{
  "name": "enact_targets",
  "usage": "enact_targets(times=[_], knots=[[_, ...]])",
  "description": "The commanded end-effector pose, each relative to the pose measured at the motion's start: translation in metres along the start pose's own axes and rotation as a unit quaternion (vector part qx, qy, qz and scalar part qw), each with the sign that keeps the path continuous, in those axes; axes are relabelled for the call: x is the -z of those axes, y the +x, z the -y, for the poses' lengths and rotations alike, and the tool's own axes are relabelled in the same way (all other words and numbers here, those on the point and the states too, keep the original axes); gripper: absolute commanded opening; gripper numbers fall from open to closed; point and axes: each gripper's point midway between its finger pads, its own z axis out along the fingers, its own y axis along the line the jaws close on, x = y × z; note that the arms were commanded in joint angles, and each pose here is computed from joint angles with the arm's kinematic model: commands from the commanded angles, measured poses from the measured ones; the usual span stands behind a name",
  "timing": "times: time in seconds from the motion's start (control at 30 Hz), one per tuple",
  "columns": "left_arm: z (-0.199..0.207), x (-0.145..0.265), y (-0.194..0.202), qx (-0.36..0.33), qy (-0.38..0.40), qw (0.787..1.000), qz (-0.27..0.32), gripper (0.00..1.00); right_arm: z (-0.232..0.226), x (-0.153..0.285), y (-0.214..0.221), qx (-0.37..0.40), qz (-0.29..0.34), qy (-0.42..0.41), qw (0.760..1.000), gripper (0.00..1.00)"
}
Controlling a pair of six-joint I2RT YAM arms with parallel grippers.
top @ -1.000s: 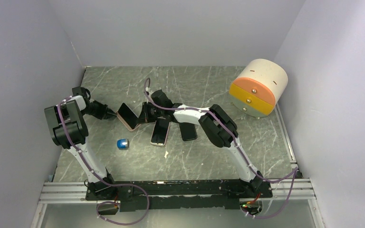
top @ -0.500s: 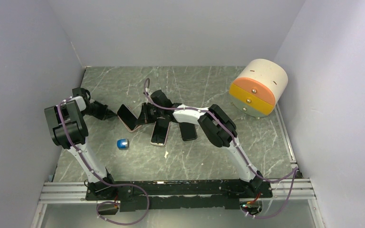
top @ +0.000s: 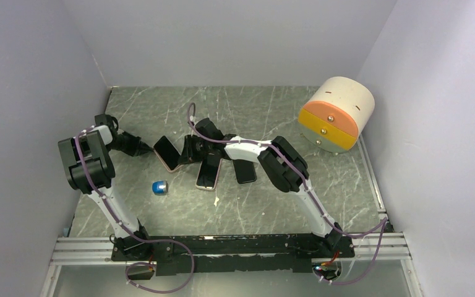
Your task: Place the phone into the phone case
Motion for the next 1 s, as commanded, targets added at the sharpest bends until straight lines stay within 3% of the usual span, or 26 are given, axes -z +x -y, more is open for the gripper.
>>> enact_targets(times=[0.0,0.2,0.4,0.5,0.63,0.8,0.97], knots=[[0.013,0.012,0.009,-0.021,0.019,1.0,-0.004,0.16,-0.018,0.016,-0.008,0.007,0.003,0.006,1.0,0.26],[0.015,0.017,0.025,-0.034,0.025,0.999,-0.018,0.27,-0.028,0.022,-0.012,0.004,0.004,0.0,1.0,0.28],[0.007,0.012,0.042,-0.037,0.019,0.998,-0.042,0.31,-0.033,0.036,-0.021,0.017,0.005,0.02,1.0,0.49],[0.006,0.009,0.045,-0.041,0.013,0.998,-0.049,0.31,-0.027,0.045,-0.03,0.021,0.012,0.043,0.999,0.52],[0.008,0.008,0.045,-0.052,0.004,0.998,-0.048,0.32,-0.021,0.054,-0.044,0.028,0.027,0.055,0.998,0.52],[0.007,0.009,0.042,-0.061,-0.01,0.997,-0.048,0.35,-0.017,0.047,-0.058,0.045,0.044,0.04,0.997,0.44],[0.004,0.013,0.042,-0.07,-0.022,0.996,-0.042,0.45,-0.005,0.029,-0.066,0.057,0.045,0.045,0.996,0.38]])
